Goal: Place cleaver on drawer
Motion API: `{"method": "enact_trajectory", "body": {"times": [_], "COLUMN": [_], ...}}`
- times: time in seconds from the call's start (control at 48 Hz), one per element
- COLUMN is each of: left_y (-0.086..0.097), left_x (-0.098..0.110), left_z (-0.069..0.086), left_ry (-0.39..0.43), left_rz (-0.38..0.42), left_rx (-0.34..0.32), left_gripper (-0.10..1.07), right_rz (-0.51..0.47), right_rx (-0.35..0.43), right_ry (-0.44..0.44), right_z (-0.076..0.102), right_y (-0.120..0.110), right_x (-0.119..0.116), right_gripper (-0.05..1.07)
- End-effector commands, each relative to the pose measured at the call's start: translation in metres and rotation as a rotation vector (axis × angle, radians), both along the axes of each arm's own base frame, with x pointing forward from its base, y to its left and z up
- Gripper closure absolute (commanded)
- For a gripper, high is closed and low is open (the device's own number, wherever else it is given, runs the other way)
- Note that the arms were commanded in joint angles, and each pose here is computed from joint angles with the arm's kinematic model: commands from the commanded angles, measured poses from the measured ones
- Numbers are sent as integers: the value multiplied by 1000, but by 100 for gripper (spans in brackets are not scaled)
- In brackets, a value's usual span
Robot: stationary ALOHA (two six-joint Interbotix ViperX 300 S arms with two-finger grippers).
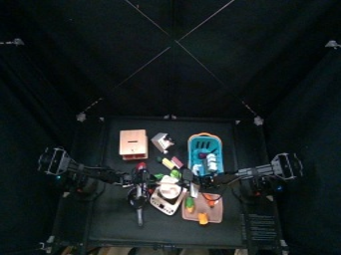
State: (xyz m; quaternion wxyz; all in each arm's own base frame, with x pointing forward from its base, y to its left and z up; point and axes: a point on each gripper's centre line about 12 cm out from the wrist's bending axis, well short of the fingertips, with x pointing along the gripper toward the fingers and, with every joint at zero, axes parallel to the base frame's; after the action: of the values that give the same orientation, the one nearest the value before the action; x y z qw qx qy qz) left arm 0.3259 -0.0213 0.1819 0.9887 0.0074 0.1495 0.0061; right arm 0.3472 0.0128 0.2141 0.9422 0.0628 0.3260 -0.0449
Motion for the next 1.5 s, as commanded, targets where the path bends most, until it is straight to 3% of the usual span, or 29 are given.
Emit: {"method": "enact_trajectory", "body": {"times": [0.0,0.208,0.417,0.542,0.708,0.854,1.104,1.479], "left_y": [4,14,30,38,41,39,38,37], "left_x": [-2,-21,-46,-58,-78,-92,-103,-103], "left_z": [15,30,50,62,74,72,66,66], "left_ry": [-81,-197,-334,-387,-451,-466,-464,-462], "left_rz": [20,76,165,196,204,188,180,178], "left_rx": [-4,-21,-50,-56,-59,-59,-62,-62], "left_gripper": [23,23,23,23,23,23,23,23], "right_rz": [-2,-19,-76,-146,-238,-273,-331,-455], "right_rx": [4,7,48,128,234,264,300,393], "right_ry": [-43,-63,-170,-278,-401,-449,-457,-504], "right_z": [14,20,44,59,65,60,47,27], "right_y": [-1,-7,-29,-54,-85,-105,-130,-168], "right_x": [0,3,15,29,46,70,112,138], "right_gripper": [55,55,55,55,55,55,54,54]}}
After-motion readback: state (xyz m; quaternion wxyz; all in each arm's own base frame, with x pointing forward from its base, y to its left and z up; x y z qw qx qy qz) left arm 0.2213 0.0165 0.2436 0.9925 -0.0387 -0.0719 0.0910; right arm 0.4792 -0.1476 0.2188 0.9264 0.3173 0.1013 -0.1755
